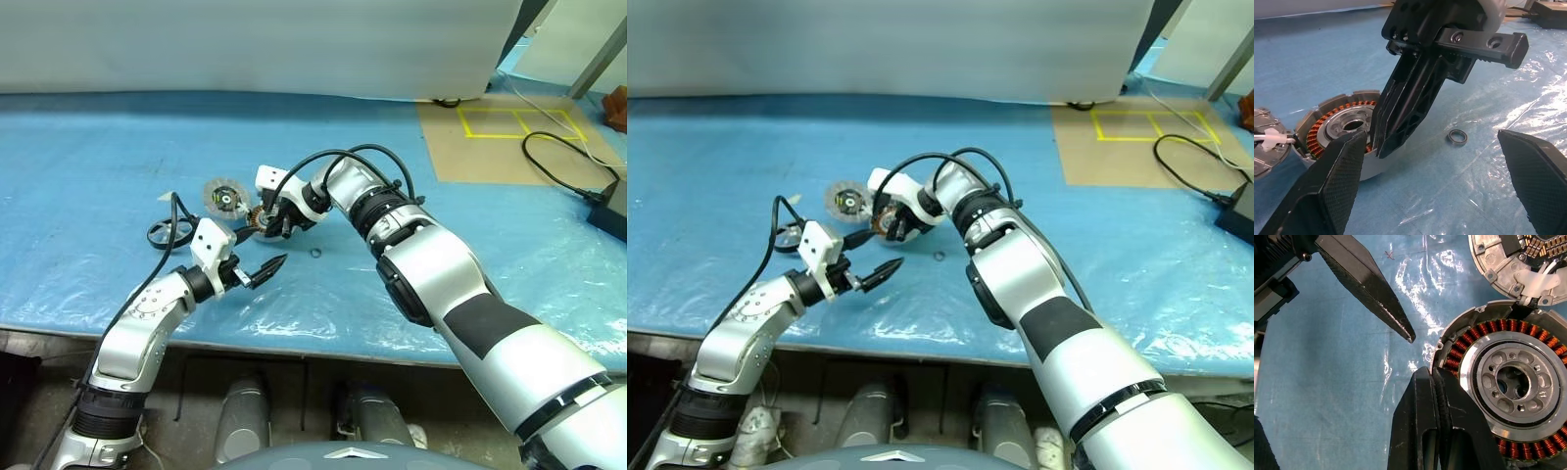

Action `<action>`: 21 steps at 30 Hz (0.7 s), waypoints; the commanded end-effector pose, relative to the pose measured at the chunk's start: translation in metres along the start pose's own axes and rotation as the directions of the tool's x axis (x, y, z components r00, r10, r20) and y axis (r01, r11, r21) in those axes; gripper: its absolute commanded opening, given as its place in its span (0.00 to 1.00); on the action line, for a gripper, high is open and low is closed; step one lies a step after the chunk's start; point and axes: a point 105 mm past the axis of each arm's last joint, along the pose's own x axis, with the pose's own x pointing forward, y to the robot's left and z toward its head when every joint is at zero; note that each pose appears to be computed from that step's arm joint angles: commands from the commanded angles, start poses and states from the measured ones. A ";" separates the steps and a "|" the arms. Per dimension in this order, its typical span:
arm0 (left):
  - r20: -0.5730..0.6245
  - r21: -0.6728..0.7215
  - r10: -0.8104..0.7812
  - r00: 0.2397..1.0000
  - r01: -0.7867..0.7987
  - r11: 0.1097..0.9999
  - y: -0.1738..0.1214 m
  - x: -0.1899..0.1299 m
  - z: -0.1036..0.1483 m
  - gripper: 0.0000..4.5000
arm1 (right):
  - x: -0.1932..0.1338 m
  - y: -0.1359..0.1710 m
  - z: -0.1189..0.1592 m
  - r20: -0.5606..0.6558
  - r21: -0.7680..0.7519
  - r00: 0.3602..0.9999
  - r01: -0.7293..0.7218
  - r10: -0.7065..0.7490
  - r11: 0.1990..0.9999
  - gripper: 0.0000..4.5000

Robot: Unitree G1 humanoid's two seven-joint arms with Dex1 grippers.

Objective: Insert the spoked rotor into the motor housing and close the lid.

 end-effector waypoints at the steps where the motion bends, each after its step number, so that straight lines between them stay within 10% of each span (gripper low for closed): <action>1: 0.033 0.016 -0.012 0.999 0.011 1.000 0.000 -0.002 0.008 1.00 | -0.010 0.008 0.020 0.007 0.011 0.999 -0.051 0.051 0.999 0.00; 14: 0.039 0.025 -0.042 0.998 0.041 0.999 -0.001 0.005 0.012 1.00 | 0.011 0.017 0.019 -0.027 -0.016 0.999 -0.038 0.037 0.999 0.00; 21: -0.004 0.028 -0.056 0.998 0.056 0.998 0.008 -0.018 0.012 1.00 | 0.013 0.017 0.016 -0.032 -0.026 0.999 -0.044 0.044 0.999 0.34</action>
